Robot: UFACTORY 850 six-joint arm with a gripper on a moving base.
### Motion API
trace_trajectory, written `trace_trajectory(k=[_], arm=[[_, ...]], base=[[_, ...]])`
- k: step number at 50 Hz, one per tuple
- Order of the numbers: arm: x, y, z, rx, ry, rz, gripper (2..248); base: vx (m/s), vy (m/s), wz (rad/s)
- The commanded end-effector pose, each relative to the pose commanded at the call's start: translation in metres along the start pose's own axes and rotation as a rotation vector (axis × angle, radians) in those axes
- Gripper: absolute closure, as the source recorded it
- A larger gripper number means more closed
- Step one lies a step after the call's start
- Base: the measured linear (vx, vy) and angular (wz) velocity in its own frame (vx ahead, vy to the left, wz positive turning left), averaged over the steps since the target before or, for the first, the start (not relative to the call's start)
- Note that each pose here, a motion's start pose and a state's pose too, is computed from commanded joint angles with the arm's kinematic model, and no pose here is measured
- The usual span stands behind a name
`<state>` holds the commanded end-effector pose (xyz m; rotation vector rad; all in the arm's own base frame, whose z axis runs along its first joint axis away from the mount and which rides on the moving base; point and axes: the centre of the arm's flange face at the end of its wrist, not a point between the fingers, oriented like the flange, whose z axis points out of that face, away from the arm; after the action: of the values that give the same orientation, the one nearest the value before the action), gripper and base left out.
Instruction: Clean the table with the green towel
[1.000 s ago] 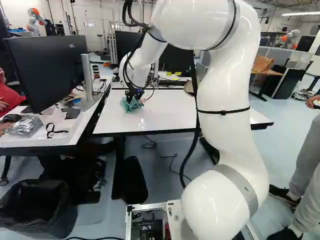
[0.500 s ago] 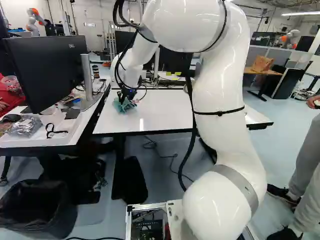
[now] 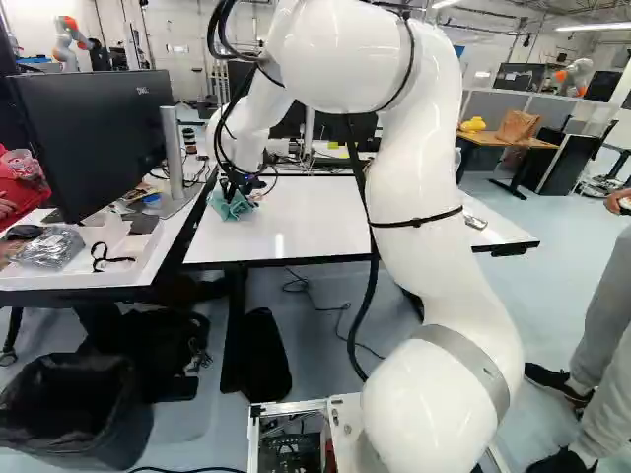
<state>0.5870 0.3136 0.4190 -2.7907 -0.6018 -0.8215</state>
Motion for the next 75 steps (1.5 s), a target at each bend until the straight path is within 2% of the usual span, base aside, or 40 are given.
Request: trace_trajectory(k=[11,21,58,75], arm=[[0.012,0.012,0.009,-0.010,0.013,0.016,191],[0.013,0.029,0.009,-0.023,0.015,0.036,191],[-0.008,0.090,-0.011,-0.075,-0.003,0.114,191],[-0.024,0.113,-0.025,-0.097,-0.017,0.148,191]], base=[[0.000,0.000,0.000],[0.000,0.000,0.000],[0.000,0.000,0.000],[0.000,0.000,0.000]])
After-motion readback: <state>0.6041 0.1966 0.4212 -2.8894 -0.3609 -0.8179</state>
